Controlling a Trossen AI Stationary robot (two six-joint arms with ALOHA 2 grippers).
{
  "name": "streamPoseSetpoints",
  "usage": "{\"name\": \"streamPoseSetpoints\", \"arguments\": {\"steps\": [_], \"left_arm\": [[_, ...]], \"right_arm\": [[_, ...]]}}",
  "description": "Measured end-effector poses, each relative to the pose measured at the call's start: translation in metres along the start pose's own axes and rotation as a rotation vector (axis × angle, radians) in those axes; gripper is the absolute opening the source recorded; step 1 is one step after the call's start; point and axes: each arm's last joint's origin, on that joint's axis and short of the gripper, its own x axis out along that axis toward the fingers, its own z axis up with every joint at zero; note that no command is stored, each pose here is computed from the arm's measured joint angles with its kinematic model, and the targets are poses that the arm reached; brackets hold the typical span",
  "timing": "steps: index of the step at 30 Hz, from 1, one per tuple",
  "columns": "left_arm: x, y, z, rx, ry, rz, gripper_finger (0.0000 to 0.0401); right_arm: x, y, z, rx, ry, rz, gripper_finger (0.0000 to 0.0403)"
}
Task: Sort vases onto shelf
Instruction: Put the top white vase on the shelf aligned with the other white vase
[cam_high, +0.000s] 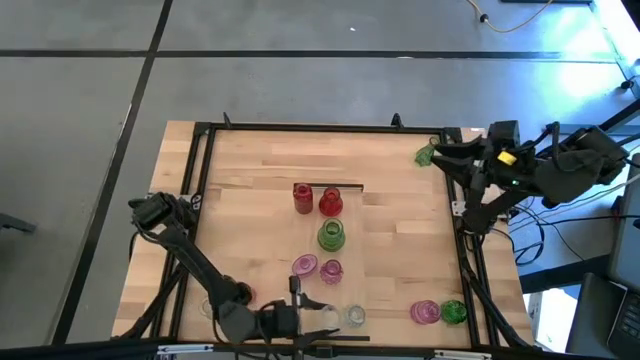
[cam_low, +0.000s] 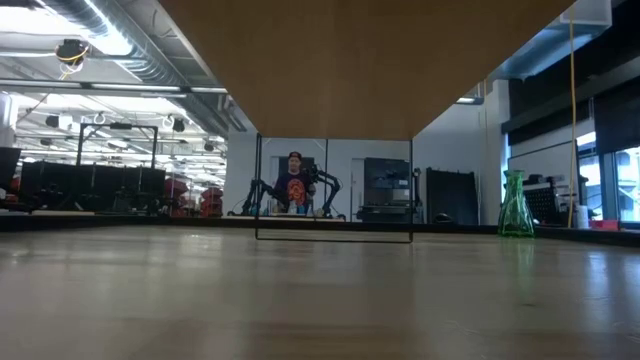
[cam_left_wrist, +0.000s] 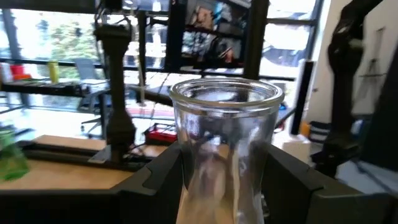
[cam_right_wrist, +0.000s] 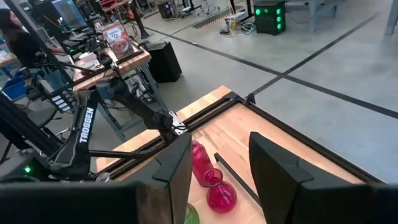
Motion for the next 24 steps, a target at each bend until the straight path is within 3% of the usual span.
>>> {"name": "streamPoseSetpoints", "arguments": {"steps": [7,24], "left_arm": [[-0.007,-0.004,-0.006,0.032,0.023,0.087,0.0169],[-0.01,-0.005,-0.019,0.03,0.115,0.073,0.0169]], "right_arm": [[0.0,-0.001,-0.001,-0.01,0.013,0.003,0.0147],[0.005,0.002,-0.006,-0.024,0.03,-0.007,0.0147]]}}
